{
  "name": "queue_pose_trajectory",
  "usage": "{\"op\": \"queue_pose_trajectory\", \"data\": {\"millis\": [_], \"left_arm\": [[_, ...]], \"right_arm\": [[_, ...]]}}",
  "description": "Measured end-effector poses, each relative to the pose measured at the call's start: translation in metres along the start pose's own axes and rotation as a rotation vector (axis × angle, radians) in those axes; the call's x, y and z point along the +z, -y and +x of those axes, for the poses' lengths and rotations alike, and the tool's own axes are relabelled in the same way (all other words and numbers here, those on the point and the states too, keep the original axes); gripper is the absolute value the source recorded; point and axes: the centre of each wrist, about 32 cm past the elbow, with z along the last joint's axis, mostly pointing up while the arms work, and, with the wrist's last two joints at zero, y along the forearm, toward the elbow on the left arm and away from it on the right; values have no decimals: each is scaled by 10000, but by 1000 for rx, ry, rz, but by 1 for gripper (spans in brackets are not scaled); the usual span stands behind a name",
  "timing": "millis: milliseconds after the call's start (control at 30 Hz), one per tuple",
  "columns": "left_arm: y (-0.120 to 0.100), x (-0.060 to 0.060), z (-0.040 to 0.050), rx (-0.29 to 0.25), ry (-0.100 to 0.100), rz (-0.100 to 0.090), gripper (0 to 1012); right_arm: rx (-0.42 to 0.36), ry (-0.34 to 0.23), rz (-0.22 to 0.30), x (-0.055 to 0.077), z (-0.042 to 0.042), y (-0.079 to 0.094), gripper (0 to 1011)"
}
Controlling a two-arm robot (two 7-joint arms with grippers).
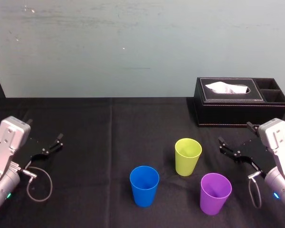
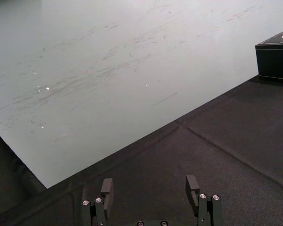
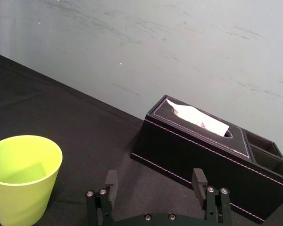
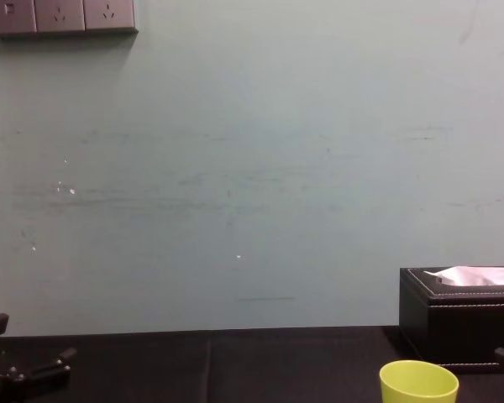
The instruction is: Stack the three plastic cups sequentially using one hand.
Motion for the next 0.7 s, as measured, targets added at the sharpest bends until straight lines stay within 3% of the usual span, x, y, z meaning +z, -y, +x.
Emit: {"op": "queue_pose_trajectory", "data": {"millis": [700], "left_arm": [[0, 0, 0, 0, 0, 0, 1000]], "right_arm": [[0, 0, 0, 0, 0, 0, 1000]]}}
